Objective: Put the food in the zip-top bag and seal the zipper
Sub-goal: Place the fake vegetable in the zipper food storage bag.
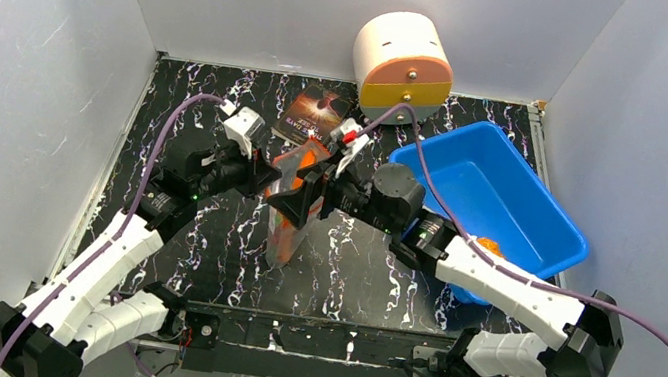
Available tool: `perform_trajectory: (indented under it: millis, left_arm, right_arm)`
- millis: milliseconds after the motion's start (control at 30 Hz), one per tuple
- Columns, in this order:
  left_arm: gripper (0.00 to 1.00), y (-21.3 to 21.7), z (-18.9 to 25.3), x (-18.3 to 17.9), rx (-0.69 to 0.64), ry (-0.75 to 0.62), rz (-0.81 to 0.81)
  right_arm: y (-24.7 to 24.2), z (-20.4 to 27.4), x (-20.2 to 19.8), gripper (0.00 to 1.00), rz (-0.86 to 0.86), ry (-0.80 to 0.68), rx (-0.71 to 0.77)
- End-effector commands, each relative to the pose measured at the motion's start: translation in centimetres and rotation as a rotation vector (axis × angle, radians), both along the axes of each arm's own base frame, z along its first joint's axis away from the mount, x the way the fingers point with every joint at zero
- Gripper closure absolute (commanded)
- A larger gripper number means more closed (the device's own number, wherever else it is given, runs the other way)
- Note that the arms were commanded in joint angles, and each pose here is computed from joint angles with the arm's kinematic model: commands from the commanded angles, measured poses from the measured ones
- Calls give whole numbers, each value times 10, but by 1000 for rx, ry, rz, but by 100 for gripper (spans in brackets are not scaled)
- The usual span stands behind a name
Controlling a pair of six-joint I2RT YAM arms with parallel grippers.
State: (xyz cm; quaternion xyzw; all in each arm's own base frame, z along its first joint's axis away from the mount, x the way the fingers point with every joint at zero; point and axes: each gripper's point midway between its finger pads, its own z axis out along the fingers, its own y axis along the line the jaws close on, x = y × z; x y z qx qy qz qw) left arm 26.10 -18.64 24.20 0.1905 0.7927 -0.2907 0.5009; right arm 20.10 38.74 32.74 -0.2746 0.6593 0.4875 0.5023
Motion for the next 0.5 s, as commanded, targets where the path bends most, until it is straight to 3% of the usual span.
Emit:
perform_trajectory:
  millis: [0,100,267,467]
  left_arm:
    - [100,19,29,24,50,-131,115]
    - [100,35,29,34,108,-180,196]
    - [100,55,42,47,193,-243,287]
    - [100,52,41,42,197,-238,256]
  right_arm:
    - [-13,58,-8,2,-33,109,182]
    - [-34,60,13,2,-182,109,130]
    - [-64,37,34,7,-327,36,-97]
    - [-115,-2,69,20,-537,-12,-368]
